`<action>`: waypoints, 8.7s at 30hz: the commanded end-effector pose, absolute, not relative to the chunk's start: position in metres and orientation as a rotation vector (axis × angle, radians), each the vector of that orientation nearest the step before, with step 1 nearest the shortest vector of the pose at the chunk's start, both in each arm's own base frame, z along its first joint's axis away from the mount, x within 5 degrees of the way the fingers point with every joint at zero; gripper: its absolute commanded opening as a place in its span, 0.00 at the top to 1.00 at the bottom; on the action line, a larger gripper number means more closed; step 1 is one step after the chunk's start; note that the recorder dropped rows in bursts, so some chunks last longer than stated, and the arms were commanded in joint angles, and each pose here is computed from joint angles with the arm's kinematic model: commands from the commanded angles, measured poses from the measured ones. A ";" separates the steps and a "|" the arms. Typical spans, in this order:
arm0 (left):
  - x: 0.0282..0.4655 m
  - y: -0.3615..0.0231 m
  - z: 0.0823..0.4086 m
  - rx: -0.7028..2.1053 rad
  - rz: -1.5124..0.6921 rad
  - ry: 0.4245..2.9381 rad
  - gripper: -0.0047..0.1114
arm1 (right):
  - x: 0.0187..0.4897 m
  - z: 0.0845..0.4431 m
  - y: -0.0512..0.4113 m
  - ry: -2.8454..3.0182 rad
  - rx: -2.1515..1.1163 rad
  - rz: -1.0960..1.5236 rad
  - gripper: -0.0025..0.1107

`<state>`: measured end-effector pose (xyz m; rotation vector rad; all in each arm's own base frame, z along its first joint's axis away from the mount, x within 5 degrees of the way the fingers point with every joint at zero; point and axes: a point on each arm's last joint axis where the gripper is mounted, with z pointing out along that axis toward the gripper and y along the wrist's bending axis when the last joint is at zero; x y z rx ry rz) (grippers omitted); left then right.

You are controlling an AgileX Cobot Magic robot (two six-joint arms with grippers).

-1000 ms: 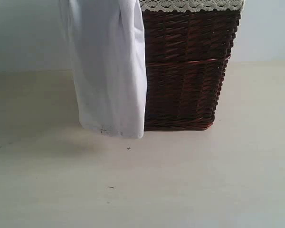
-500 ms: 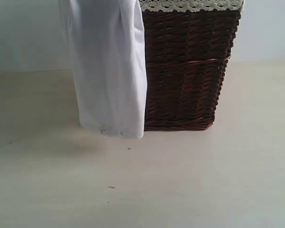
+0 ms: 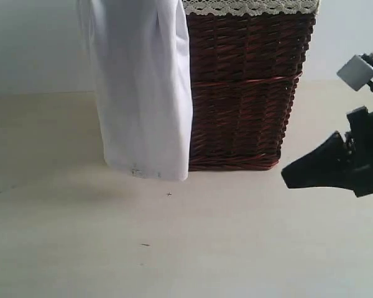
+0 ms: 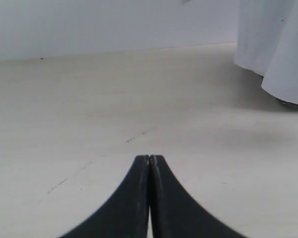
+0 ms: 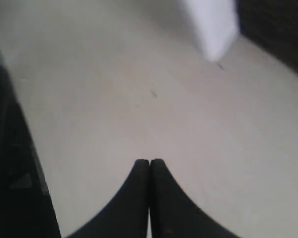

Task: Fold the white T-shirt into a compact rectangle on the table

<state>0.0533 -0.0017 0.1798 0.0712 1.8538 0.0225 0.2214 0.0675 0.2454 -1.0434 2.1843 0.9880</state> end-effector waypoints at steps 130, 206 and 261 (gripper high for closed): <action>0.053 -0.002 0.181 0.074 0.017 1.840 0.96 | 0.203 0.577 0.113 1.478 -1.237 -0.015 0.98; 0.053 -0.002 0.181 0.074 0.017 1.840 0.96 | 0.259 0.206 -0.053 2.416 -1.030 -0.041 0.67; 0.053 -0.002 0.181 0.074 0.017 1.840 0.96 | 0.288 0.093 0.015 2.748 -0.951 0.215 0.98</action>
